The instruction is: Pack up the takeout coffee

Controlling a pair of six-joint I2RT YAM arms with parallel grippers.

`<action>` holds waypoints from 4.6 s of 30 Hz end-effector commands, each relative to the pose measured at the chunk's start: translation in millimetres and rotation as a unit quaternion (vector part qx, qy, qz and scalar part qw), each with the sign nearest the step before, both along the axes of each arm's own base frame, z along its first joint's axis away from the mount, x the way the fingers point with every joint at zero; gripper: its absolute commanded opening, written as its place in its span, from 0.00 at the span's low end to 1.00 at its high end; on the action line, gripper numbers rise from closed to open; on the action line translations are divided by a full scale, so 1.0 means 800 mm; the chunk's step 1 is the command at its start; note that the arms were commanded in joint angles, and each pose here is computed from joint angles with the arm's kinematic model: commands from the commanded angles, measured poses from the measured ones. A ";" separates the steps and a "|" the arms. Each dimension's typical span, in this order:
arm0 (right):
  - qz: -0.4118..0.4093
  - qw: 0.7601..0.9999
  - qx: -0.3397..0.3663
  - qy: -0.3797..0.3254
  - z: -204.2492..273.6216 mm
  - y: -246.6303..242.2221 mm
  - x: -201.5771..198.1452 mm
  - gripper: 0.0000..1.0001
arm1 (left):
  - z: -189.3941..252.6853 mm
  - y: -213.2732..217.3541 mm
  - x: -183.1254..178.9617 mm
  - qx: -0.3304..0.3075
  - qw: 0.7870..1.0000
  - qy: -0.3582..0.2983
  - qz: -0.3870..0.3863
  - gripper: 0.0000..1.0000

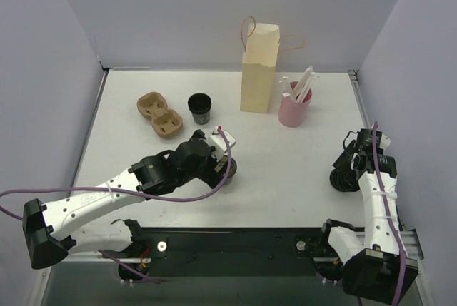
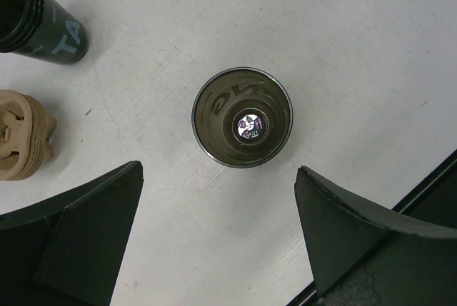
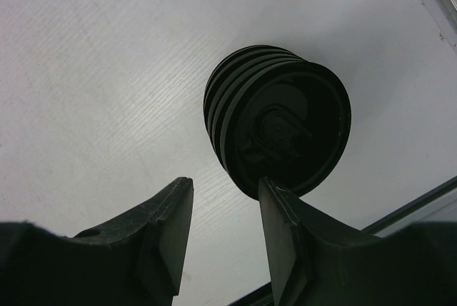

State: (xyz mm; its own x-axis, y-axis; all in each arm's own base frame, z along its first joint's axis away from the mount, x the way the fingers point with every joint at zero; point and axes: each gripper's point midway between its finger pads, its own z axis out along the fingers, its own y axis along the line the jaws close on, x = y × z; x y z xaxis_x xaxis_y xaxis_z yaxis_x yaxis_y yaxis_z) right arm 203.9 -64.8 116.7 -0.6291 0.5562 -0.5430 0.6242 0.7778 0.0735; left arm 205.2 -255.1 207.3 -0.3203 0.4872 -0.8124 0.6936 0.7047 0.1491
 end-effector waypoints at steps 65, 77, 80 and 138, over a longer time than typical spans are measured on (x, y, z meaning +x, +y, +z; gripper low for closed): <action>0.132 0.973 0.121 -0.146 0.103 0.094 0.046 0.10 | 0.023 -0.002 0.004 -0.020 1.000 -0.014 0.010 0.94; 0.446 0.780 0.325 -0.295 0.224 0.290 -0.008 0.11 | 0.091 -0.038 -0.062 -0.212 0.971 0.103 -0.038 0.87; 0.449 0.731 0.408 -0.311 0.249 0.315 -0.023 0.11 | 0.121 -0.036 -0.076 -0.260 0.959 0.092 -0.065 0.88; 0.573 0.490 0.449 -0.480 0.338 0.347 -0.135 0.11 | 0.173 -0.132 -0.100 -0.568 0.744 0.349 -0.051 0.40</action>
